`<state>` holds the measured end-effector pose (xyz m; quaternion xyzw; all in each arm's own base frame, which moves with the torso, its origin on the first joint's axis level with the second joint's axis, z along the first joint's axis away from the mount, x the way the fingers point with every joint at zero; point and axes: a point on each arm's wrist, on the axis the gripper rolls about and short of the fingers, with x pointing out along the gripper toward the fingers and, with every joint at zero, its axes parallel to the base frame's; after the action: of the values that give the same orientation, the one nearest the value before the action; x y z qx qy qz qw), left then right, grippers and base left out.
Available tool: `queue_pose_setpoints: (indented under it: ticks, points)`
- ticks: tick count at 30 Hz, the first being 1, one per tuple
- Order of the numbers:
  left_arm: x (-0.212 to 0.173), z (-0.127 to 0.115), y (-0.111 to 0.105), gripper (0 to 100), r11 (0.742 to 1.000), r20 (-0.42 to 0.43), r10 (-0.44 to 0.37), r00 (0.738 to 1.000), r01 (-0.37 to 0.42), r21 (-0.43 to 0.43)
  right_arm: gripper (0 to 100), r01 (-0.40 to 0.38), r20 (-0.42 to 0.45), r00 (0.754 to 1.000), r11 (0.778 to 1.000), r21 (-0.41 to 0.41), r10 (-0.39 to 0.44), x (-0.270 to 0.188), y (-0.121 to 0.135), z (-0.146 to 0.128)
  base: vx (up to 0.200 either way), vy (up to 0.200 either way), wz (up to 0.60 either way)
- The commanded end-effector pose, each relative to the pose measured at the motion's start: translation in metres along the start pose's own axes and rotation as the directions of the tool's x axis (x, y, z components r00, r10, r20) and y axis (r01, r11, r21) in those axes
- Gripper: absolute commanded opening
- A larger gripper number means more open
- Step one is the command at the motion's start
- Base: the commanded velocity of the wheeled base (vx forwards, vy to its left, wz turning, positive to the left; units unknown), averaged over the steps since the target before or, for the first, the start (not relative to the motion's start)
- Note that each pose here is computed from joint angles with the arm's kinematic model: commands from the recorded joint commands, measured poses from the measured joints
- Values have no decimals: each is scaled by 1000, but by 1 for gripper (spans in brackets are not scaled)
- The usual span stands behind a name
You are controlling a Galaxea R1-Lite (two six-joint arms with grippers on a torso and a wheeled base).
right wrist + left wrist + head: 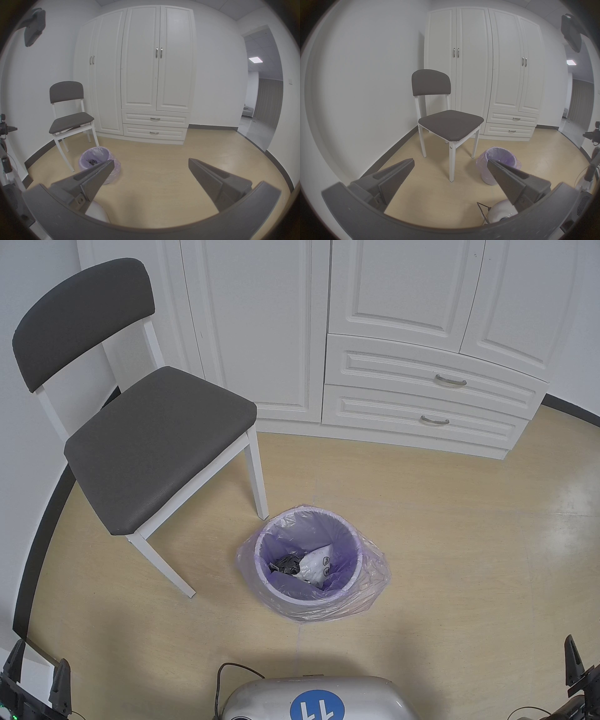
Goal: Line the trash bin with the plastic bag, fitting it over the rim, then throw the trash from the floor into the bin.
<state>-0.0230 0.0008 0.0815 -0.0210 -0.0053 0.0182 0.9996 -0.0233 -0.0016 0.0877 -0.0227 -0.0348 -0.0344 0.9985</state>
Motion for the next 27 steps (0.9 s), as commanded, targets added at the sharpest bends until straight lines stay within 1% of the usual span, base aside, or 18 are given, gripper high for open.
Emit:
queue_pose_setpoints:
  ticks: [1,4,7,16,18,22,24,27]
  points:
    - [0,-5,0,100,1000,-4,0,1000,0,-1,100,-34,-4,999,999,-6,34,0,1,-5,0,0,0]
    - [0,-5,0,100,1000,-4,2,1000,-2,1,100,-66,-1,998,998,-7,66,0,2,-5,0,0,0]
    - [0,-5,0,100,1000,-4,2,1000,-2,5,100,-89,-62,994,996,0,88,-1,2,-11,0,0,0]
    - [0,-5,0,100,1000,-4,0,1000,0,10,100,-93,-70,993,996,13,93,-1,3,-12,0,0,0]
    - [0,-5,0,100,1000,-4,-1,1000,1,-6,100,-92,-77,992,995,45,95,0,2,-12,0,0,0]
    - [0,-5,0,100,1000,-4,-1,1000,1,-10,100,-87,-72,993,995,54,90,-1,2,-12,0,0,0]
    - [0,-5,0,100,999,-4,-4,1000,4,37,100,-87,-70,994,996,34,89,-1,2,-12,0,0,0]
    - [0,-5,-1,100,997,-5,-35,999,35,63,100,-90,-70,993,996,26,92,-1,2,-12,0,0,0]
